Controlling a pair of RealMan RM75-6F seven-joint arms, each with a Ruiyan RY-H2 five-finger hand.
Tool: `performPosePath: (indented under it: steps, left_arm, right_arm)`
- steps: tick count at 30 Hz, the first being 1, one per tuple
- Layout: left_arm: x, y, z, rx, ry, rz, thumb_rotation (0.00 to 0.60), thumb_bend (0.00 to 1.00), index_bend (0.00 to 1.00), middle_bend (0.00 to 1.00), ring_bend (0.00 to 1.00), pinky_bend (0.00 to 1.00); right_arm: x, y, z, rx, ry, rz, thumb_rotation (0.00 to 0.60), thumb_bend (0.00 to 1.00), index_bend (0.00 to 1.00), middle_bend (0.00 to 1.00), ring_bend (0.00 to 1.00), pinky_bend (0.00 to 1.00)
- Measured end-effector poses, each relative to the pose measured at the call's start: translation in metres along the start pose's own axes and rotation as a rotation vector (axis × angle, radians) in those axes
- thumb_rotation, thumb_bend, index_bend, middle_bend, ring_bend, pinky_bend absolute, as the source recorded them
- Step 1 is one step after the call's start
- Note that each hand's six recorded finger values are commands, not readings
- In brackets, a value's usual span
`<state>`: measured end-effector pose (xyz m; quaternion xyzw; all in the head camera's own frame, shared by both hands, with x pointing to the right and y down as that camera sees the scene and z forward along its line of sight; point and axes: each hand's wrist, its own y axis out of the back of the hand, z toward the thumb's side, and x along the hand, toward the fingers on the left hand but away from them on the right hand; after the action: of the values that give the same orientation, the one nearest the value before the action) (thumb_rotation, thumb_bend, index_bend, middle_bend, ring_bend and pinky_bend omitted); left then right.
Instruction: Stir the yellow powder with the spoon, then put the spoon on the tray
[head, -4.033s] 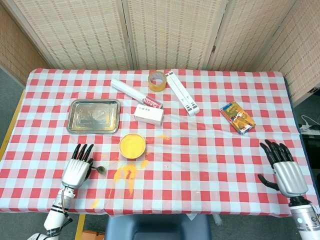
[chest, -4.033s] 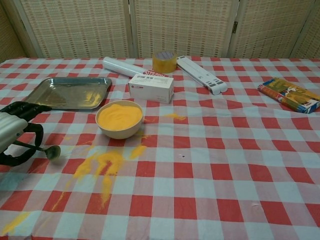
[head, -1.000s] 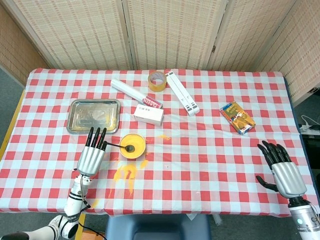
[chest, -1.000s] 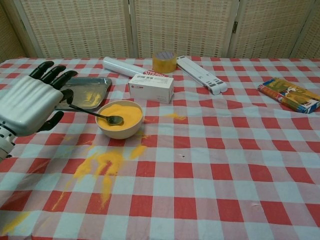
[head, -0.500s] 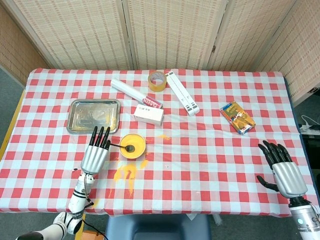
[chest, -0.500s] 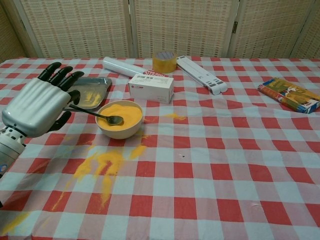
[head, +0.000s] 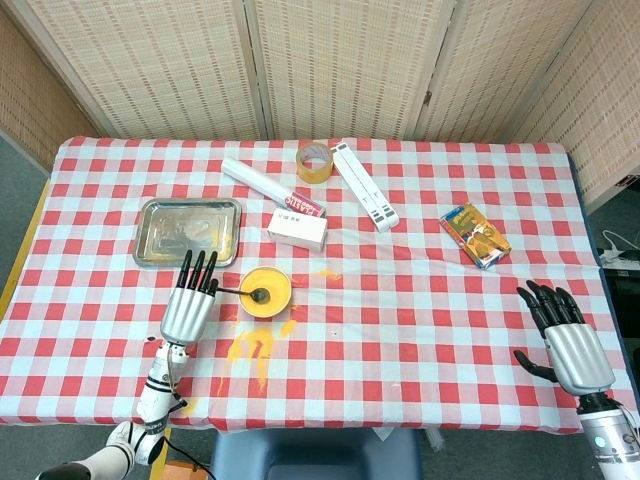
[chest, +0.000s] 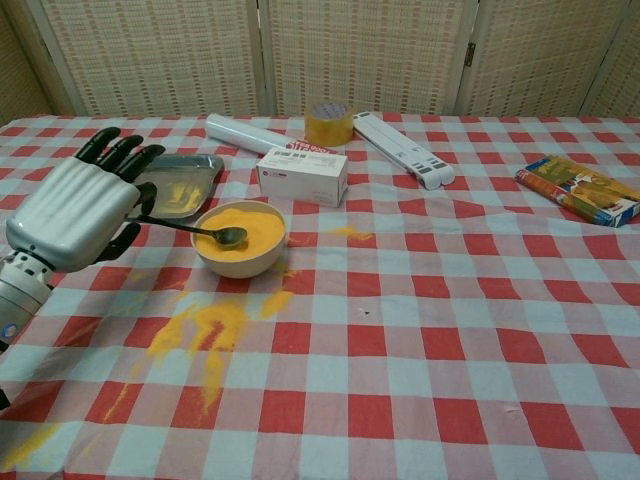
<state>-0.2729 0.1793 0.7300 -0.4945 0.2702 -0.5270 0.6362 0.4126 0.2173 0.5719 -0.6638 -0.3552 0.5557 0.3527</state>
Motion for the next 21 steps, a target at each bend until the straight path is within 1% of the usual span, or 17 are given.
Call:
performPosePath:
  steps: [17, 21]
  left_arm:
    - [0.0018, -0.0024, 0.0006, 0.005, -0.005, -0.007, 0.6, 0.46, 0.49, 0.06, 0.0, 0.0]
    - [0.0021, -0.0022, 0.0022, 0.004, -0.008, -0.007, 0.6, 0.45, 0.47, 0.06, 0.0, 0.0]
  right_arm:
    - [0.0001, 0.0011, -0.0013, 0.003, -0.006, -0.004, 0.6, 0.18, 0.0, 0.0, 0.0, 0.0]
    - [0.0001, 0.0014, -0.0013, 0.003, -0.007, -0.004, 0.6, 0.18, 0.0, 0.0, 0.0, 0.0]
